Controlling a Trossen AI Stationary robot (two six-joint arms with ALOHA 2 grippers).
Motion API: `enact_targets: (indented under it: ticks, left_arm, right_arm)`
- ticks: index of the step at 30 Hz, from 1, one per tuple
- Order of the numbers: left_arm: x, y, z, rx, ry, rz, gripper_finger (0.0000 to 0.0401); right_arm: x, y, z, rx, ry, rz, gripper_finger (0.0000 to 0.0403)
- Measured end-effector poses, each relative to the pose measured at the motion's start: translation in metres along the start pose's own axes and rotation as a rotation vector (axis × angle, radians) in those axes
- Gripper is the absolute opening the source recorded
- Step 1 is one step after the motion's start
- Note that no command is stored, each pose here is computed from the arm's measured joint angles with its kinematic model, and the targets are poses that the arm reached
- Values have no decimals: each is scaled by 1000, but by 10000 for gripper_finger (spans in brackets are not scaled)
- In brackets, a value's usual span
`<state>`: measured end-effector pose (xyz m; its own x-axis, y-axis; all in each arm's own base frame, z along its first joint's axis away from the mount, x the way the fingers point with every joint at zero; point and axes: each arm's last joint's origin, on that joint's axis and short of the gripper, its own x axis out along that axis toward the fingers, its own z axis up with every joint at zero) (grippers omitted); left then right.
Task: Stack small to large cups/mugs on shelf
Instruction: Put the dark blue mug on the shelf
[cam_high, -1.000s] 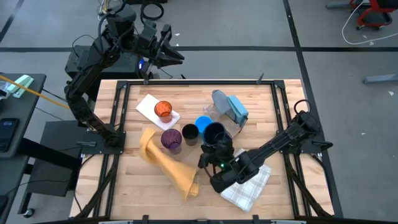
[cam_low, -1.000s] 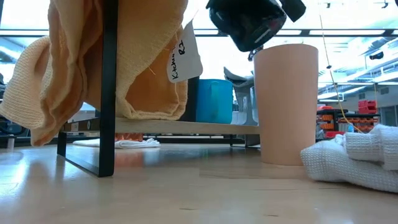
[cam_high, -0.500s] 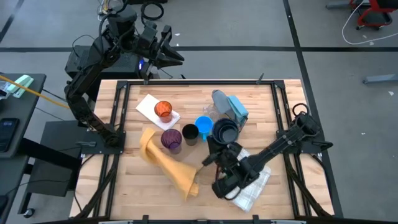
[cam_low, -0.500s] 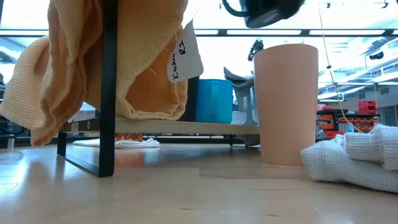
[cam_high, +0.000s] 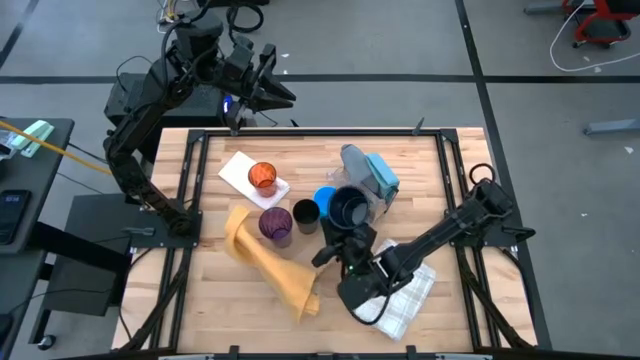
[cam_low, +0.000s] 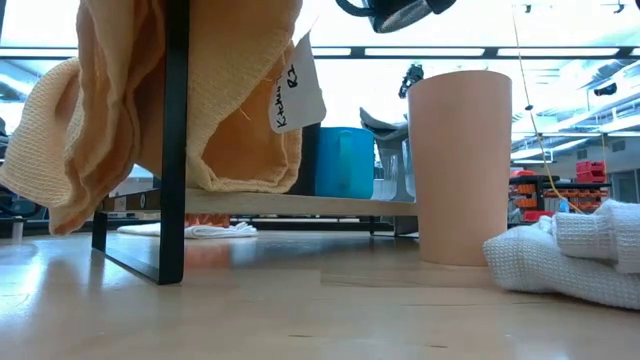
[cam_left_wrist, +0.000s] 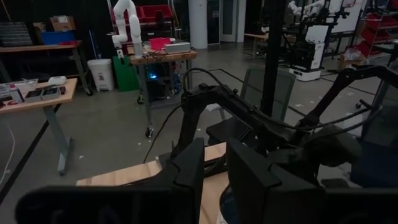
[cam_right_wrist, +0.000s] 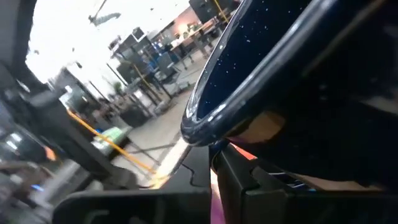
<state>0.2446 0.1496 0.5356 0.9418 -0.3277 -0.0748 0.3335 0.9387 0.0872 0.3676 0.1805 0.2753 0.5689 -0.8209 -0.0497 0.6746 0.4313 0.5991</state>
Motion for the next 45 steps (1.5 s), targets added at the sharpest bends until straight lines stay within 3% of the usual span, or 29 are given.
enact_targets:
  ticks: [6, 8, 22, 45]
  left_arm:
    - [0, 0, 0, 9, -1, 0, 72]
    - [0, 0, 0, 10, 0, 0, 74]
    - [0, 0, 0, 17, 3, -1, 74]
    - [0, 0, 0, 33, 3, -1, 79]
  right_arm:
    - [-7, -30, -16, 503, -60, 0, 9]
    - [-14, -44, -25, 601, -56, 15, 9]
    - [-14, -48, -29, 622, -8, 5, 9]
    - [-7, -51, -34, 536, 91, -32, 9]
